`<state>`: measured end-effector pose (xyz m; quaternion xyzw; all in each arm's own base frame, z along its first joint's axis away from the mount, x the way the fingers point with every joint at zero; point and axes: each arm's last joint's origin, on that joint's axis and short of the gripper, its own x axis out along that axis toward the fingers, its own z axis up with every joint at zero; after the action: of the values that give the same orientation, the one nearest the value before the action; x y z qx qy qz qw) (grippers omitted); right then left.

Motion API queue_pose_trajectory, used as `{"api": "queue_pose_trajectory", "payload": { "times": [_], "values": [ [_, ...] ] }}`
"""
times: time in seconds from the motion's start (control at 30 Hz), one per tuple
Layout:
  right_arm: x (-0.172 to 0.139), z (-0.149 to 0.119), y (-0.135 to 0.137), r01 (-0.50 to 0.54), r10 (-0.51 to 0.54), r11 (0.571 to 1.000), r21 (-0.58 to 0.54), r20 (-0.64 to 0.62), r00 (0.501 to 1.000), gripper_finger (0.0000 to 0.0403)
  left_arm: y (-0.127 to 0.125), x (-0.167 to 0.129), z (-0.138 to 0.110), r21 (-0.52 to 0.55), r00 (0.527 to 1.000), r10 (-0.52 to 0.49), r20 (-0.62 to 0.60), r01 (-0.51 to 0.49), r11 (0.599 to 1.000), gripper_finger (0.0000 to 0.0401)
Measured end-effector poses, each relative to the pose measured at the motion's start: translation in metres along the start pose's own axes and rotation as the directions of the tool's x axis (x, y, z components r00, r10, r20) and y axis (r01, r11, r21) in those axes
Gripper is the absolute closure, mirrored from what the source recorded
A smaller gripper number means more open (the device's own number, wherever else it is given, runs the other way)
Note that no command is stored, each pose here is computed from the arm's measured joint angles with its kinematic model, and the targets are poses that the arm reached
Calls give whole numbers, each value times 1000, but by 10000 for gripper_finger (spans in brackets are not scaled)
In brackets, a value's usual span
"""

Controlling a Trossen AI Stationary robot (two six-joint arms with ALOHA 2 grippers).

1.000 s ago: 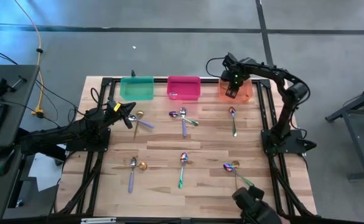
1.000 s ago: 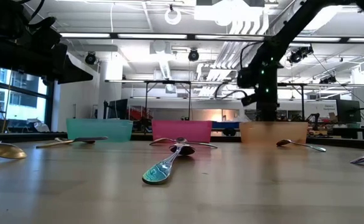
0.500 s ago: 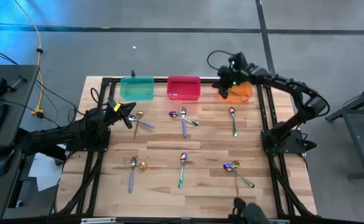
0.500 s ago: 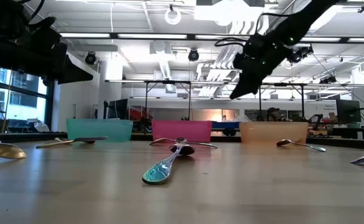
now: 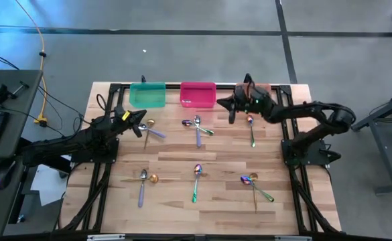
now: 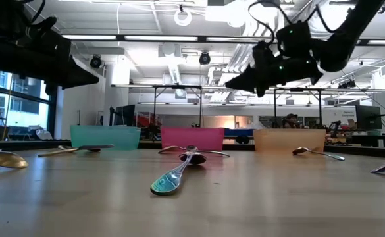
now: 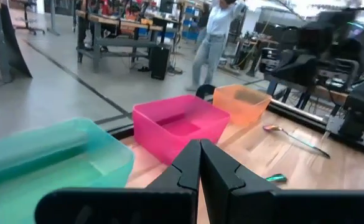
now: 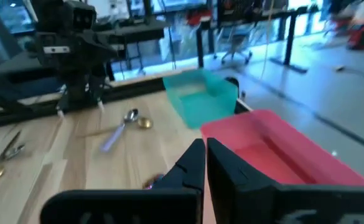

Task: Sort silverware by color (type)
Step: Put the blue spoon into the green bin

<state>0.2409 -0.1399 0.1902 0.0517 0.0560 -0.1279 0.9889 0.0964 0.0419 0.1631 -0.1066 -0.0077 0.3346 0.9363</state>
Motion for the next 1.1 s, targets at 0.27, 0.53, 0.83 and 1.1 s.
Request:
{"api": "queue_pose_trajectory", "payload": {
  "times": [0.27, 0.53, 0.83, 1.1],
  "values": [
    [6, -8, 41, 72, -72, 997, -25, -2, 997, 402, -10, 0, 5, -24, 959, -284, 2, 283, 959, 401],
    [8, -9, 56, 83, -83, 994, -68, 3, 997, 402, -27, 10, 5, -41, 899, -374, -229, 375, 926, 401],
    [8, -10, 56, 85, -85, 993, -81, -6, 996, 402, -62, 31, 3, -16, 735, -373, -567, 442, 897, 400],
    [7, -12, 56, 84, -87, 992, -89, -33, 996, 402, -88, 55, -11, 30, 630, -317, -709, 476, 879, 380]
  ]
}}
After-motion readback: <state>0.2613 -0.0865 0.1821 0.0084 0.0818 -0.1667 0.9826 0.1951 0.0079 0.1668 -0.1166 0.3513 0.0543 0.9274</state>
